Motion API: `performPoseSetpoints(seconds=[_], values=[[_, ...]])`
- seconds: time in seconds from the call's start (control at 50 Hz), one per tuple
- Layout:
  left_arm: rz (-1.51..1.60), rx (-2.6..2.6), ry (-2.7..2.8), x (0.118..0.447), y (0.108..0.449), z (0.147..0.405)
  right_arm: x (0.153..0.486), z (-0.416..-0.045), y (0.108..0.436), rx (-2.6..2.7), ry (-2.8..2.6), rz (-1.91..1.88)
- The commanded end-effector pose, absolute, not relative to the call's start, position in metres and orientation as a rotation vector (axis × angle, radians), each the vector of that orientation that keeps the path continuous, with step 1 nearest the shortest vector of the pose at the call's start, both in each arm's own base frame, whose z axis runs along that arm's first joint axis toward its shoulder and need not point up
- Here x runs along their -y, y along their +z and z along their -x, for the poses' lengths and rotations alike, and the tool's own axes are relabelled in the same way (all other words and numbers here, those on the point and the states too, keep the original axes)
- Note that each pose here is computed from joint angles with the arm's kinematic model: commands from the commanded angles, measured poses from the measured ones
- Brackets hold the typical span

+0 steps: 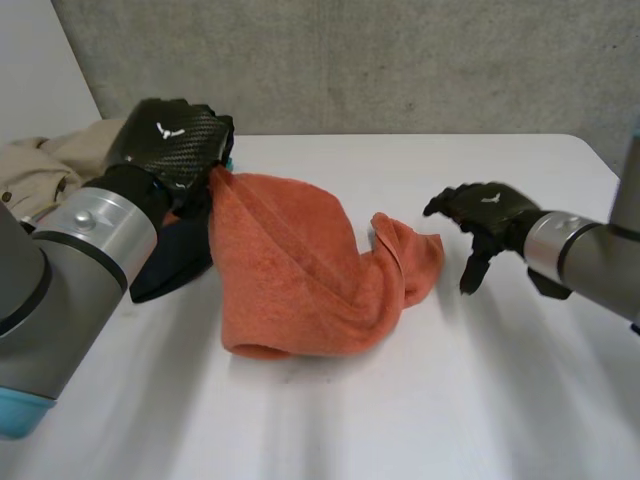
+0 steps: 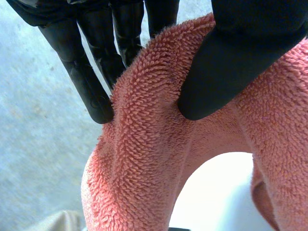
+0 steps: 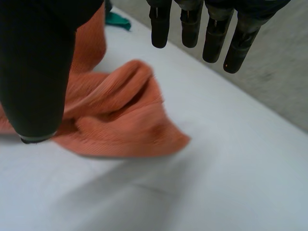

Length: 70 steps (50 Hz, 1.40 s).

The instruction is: Fold the laundry.

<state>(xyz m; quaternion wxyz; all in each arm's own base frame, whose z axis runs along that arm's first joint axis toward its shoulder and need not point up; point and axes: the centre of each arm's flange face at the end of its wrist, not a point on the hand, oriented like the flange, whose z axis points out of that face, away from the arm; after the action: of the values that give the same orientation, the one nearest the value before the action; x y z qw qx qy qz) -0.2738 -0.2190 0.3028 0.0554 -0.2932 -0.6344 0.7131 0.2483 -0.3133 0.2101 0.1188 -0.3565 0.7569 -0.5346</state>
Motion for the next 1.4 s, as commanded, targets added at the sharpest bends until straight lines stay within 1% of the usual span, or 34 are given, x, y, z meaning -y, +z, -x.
performPoseSetpoints(seconds=[0.02,0.18,0.28,0.36,0.44,0.46,0.52,0.54,0.58,0.6,0.66,0.68,0.72,0.74,0.8,0.82,0.86,0.96,0.98,1.04,1.12,1.16,1.18,1.24,1.26,1.3,1.32,1.38,1.4], values=[[0.938,1.883,2.237,0.215,0.314,0.272,0.304,-0.273,0.180,-2.188,-1.458,1.097],[0.934,1.871,2.253,0.214,0.318,0.270,0.308,-0.307,0.162,-2.023,-1.605,1.126],[0.926,1.879,2.260,0.216,0.319,0.268,0.315,-0.327,0.143,-1.957,-1.650,1.162],[0.916,1.886,2.269,0.218,0.320,0.266,0.324,-0.332,0.129,-1.989,-1.669,1.207],[0.903,1.884,2.283,0.220,0.323,0.263,0.332,-0.331,0.137,-2.010,-1.750,1.277],[0.899,1.882,2.290,0.221,0.324,0.262,0.332,-0.331,0.141,-2.010,-1.772,1.290],[0.883,1.875,2.315,0.223,0.329,0.258,0.332,-0.326,0.178,-1.963,-1.901,1.322],[0.871,1.868,2.330,0.225,0.331,0.257,0.330,-0.320,0.200,-1.937,-1.960,1.329],[0.858,1.863,2.348,0.227,0.333,0.255,0.326,-0.310,0.221,-1.927,-2.010,1.340],[0.854,1.860,2.354,0.228,0.334,0.254,0.325,-0.294,0.241,-1.934,-2.063,1.354],[0.840,1.848,2.379,0.233,0.335,0.253,0.322,-0.266,0.272,-1.966,-2.143,1.387],[0.836,1.846,2.386,0.236,0.334,0.253,0.315,-0.250,0.295,-1.976,-2.204,1.417],[0.831,1.844,2.392,0.238,0.333,0.253,0.308,-0.238,0.312,-1.984,-2.248,1.433],[0.829,1.846,2.394,0.241,0.332,0.253,0.298,-0.230,0.327,-1.984,-2.275,1.450],[0.846,1.880,2.361,0.250,0.317,0.256,0.283,-0.222,0.338,-2.005,-2.260,1.459],[0.852,1.890,2.352,0.252,0.314,0.257,0.273,-0.219,0.339,-2.036,-2.208,1.473],[0.872,1.934,2.309,0.261,0.298,0.262,0.264,-0.217,0.334,-2.082,-2.126,1.492],[0.907,2.001,2.235,0.281,0.268,0.271,0.246,-0.213,0.313,-2.209,-1.858,1.529],[0.918,2.020,2.212,0.288,0.258,0.275,0.241,-0.213,0.307,-2.232,-1.796,1.538],[0.925,2.044,2.186,0.299,0.245,0.279,0.238,-0.212,0.301,-2.251,-1.765,1.518],[0.942,2.091,2.131,0.315,0.220,0.288,0.242,-0.217,0.286,-2.249,-1.752,1.494],[0.948,2.105,2.115,0.320,0.211,0.290,0.250,-0.219,0.275,-2.262,-1.727,1.474],[0.951,2.115,2.105,0.322,0.207,0.291,0.260,-0.221,0.263,-2.279,-1.709,1.442],[0.958,2.136,2.083,0.332,0.191,0.294,0.281,-0.226,0.243,-2.295,-1.722,1.359],[0.958,2.137,2.081,0.338,0.184,0.297,0.286,-0.227,0.239,-2.292,-1.738,1.335],[0.953,2.124,2.097,0.346,0.179,0.300,0.297,-0.229,0.229,-2.289,-1.770,1.289],[0.944,2.103,2.125,0.355,0.176,0.304,0.310,-0.230,0.223,-2.288,-1.828,1.236],[0.917,2.059,2.185,0.370,0.174,0.309,0.335,-0.232,0.214,-2.299,-1.963,1.115],[0.881,2.017,2.252,0.384,0.176,0.313,0.349,-0.234,0.211,-2.308,-2.073,1.032]])
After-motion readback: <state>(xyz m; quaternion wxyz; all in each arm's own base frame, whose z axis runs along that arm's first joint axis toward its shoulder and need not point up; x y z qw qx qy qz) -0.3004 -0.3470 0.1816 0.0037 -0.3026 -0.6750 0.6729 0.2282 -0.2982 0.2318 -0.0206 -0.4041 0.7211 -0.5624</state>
